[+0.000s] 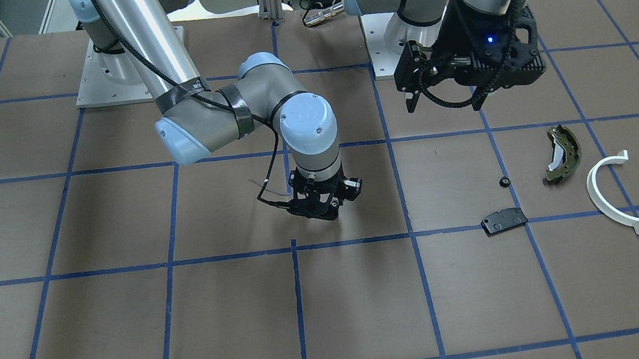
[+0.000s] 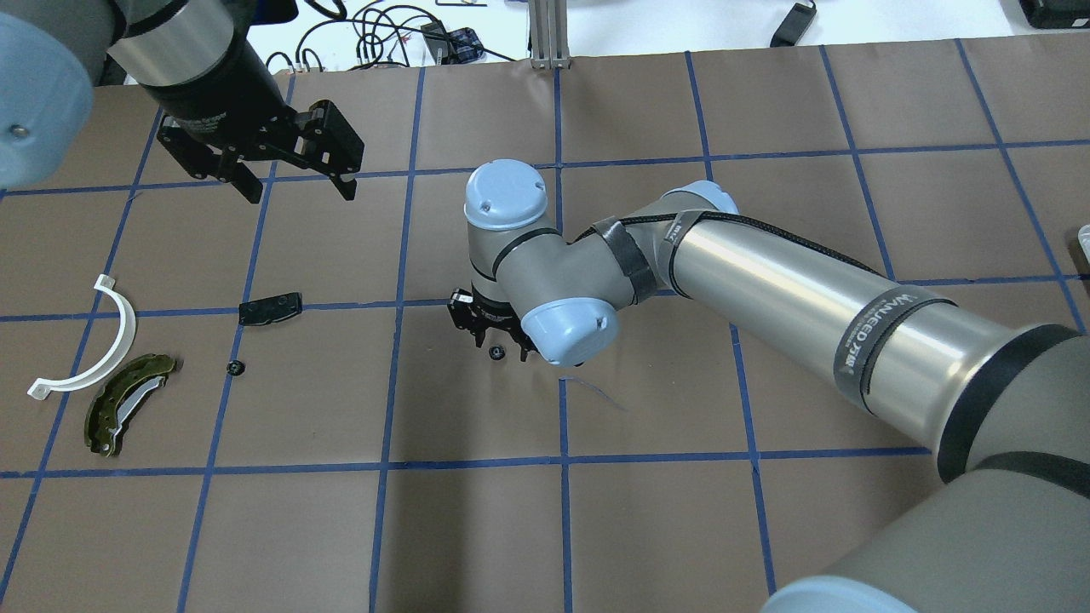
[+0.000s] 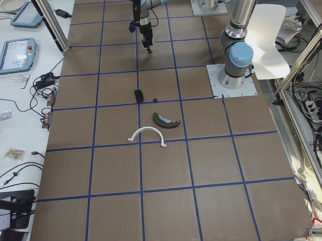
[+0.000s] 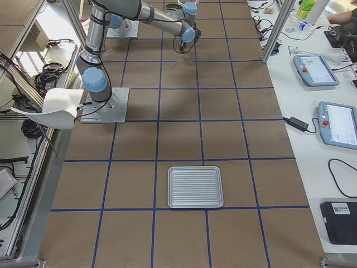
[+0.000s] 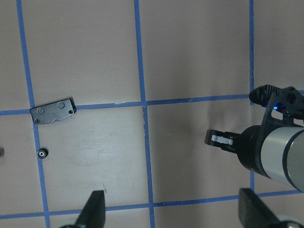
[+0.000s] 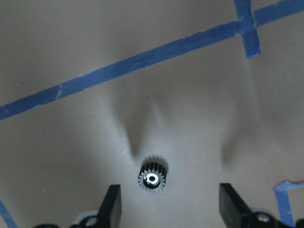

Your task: Place bearing gear from tray to pile

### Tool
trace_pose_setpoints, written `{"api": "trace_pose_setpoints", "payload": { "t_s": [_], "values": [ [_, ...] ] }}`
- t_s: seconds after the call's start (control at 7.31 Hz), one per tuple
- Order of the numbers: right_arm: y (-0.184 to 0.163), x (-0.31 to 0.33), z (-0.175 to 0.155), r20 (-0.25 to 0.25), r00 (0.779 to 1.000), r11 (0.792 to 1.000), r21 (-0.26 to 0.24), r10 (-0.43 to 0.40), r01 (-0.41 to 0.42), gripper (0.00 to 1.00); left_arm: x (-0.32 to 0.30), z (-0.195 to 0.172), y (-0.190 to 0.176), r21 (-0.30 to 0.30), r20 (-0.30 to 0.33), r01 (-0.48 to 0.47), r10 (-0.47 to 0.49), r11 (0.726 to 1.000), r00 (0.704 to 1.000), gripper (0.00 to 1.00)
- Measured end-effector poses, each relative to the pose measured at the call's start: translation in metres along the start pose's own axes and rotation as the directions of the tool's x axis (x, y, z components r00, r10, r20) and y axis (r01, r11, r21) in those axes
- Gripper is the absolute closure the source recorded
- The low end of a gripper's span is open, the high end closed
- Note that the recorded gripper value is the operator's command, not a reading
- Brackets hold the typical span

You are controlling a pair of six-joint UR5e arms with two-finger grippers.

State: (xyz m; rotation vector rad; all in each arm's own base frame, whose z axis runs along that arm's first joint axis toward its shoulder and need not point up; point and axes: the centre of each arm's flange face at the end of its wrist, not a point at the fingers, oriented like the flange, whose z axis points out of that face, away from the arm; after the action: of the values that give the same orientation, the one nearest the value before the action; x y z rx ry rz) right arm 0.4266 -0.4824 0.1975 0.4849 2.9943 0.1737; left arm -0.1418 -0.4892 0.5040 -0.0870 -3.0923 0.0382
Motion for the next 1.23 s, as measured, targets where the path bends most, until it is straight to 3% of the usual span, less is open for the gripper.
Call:
{"api": "trace_pose_setpoints", "payload": {
  "t_s": [0.27, 0.68, 0.96, 1.23],
  "values": [
    [-0.013, 0.017, -0.036, 0.012, 1.000, 1.000, 0.017, 0.004, -0.005, 0.00, -0.001, 0.007, 0.013, 0.002, 0.005, -0.007, 0.007, 1.000, 1.000, 0.00],
    [-0.050, 0.093, -0.131, -0.012, 0.995, 0.995, 0.018, -0.094, 0.094, 0.00, -0.001, 0.027, 0.006, -0.035, 0.000, -0.006, 0.006, 0.999, 1.000, 0.00],
    [-0.081, 0.155, -0.177, -0.043, 0.983, 0.983, 0.047, -0.176, 0.178, 0.00, 0.026, 0.079, -0.010, -0.103, -0.005, -0.030, 0.030, 0.994, 1.000, 0.00],
    [-0.103, 0.215, -0.213, -0.051, 0.973, 0.973, 0.041, -0.227, 0.229, 0.00, 0.068, 0.142, -0.016, -0.171, 0.018, -0.002, 0.006, 0.985, 1.000, 0.00]
  ]
}}
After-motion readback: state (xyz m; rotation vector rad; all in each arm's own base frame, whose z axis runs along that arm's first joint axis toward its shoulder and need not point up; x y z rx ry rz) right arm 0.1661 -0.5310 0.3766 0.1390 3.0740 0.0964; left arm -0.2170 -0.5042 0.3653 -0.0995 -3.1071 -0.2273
